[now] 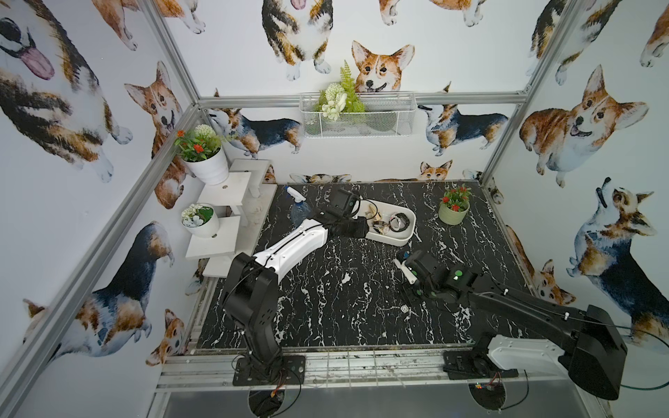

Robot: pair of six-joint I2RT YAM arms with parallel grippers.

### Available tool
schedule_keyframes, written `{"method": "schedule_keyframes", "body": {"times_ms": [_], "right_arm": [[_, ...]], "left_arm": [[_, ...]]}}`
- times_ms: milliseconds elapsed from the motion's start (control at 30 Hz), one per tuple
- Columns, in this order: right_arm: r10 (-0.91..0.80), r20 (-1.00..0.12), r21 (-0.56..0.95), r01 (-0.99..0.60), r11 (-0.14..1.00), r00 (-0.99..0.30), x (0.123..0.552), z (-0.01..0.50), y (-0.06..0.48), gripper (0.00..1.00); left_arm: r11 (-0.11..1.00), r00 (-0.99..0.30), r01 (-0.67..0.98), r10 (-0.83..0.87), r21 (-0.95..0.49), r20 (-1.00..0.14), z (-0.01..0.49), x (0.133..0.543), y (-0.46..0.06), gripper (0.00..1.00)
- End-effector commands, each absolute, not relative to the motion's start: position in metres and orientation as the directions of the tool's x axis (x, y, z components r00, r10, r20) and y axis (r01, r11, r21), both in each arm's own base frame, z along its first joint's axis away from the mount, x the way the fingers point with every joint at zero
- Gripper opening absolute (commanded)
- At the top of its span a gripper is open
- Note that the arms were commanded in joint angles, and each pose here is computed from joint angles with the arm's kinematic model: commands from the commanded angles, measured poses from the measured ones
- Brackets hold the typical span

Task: Put the watch into the storage box
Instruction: Place the watch in the storage box, then pick up the watch at the center of the board.

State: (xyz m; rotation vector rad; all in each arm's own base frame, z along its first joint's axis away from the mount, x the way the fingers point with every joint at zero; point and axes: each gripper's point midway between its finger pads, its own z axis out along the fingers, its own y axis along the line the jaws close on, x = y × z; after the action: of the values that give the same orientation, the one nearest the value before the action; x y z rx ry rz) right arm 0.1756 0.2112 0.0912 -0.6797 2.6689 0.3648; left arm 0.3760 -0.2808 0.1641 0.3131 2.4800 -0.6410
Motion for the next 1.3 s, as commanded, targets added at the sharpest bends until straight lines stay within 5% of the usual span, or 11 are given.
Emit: {"method": "schedule_keyframes", "body": {"times_ms": [0, 600, 1267], "right_arm": [[-0.379, -0.353, 0.139, -0.448, 0.883, -0.856, 0.168, 0.078, 0.202, 0.53], [-0.395, -0.255, 0.093, -0.429, 0.899, -0.883, 0.159, 0.028, 0.212, 0.52], [-0.449, -0.203, 0.006, -0.46, 0.888, -0.87, 0.157, 0.015, 0.211, 0.42]], "left_arm": [[0.814, -0.77, 0.395, 0.04, -0.426, -0.637, 0.182, 0.368, -0.283, 0.43], [0.832, -0.752, 0.346, -0.03, -0.433, -0.659, 0.102, 0.318, -0.239, 0.43], [0.87, -0.755, 0.317, -0.009, -0.377, -0.656, 0.078, 0.306, -0.219, 0.43]]}}
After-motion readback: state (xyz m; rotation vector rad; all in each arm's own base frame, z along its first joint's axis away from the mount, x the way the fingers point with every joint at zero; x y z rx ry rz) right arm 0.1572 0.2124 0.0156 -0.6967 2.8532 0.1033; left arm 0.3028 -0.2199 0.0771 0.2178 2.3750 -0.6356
